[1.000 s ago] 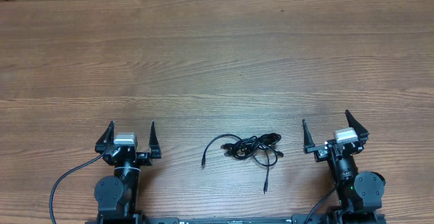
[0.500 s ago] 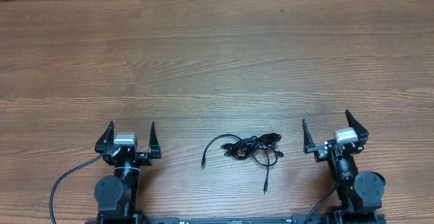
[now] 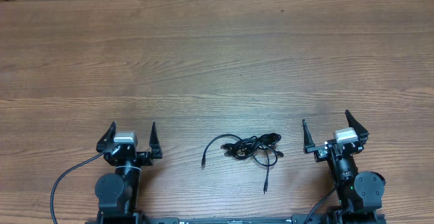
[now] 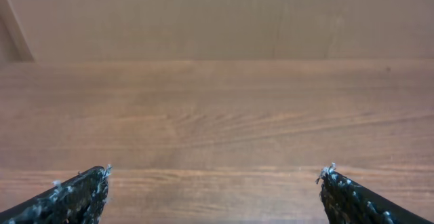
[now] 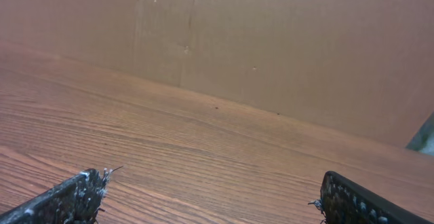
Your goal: Untangle cables
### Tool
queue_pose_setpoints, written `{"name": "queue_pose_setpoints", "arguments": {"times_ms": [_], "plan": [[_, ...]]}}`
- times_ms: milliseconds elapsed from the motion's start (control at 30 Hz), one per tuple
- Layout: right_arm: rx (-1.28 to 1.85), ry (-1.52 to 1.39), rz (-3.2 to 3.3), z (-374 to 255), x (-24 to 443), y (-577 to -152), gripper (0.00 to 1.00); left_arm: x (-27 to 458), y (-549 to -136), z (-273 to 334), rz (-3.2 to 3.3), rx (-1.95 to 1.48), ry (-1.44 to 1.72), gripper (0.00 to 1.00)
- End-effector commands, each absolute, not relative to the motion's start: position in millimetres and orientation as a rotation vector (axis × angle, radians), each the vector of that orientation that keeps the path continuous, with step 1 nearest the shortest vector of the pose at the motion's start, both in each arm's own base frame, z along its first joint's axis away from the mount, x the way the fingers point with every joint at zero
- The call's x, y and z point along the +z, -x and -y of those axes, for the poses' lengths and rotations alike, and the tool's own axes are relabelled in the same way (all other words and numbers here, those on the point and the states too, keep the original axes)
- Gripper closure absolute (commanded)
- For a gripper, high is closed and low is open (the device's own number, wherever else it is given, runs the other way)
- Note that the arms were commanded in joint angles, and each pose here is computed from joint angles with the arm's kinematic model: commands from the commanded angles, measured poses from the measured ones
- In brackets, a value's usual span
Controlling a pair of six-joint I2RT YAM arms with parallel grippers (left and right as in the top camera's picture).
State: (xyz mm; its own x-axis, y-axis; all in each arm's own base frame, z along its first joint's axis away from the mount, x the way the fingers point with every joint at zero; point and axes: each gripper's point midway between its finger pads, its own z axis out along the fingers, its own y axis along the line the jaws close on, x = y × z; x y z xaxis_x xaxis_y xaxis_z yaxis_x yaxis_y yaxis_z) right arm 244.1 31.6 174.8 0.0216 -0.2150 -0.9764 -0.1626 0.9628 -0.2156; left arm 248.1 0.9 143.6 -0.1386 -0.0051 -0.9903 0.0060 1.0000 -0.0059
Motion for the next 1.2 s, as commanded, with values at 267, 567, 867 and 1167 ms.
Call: {"name": "queue_pose_setpoints", "arguments": {"times_ms": [267, 567, 867, 1167], "plan": [[-0.047, 0.295, -1.558, -31, 172, -244, 0.0, 144, -266, 5, -1.917, -0.048, -0.031, 0.0], [-0.047, 0.296, -1.558, -31, 172, -244, 0.0, 114, -297, 10, -2.269, -0.094, -0.056, 0.0], [-0.047, 0.295, -1.558, -31, 172, -244, 0.0, 79, -311, 10, -2.587, -0.117, -0.064, 0.0], [-0.047, 0.296, -1.558, -31, 172, -244, 0.0, 64, -316, 19, -2.691, -0.174, -0.101, 0.0]]}}
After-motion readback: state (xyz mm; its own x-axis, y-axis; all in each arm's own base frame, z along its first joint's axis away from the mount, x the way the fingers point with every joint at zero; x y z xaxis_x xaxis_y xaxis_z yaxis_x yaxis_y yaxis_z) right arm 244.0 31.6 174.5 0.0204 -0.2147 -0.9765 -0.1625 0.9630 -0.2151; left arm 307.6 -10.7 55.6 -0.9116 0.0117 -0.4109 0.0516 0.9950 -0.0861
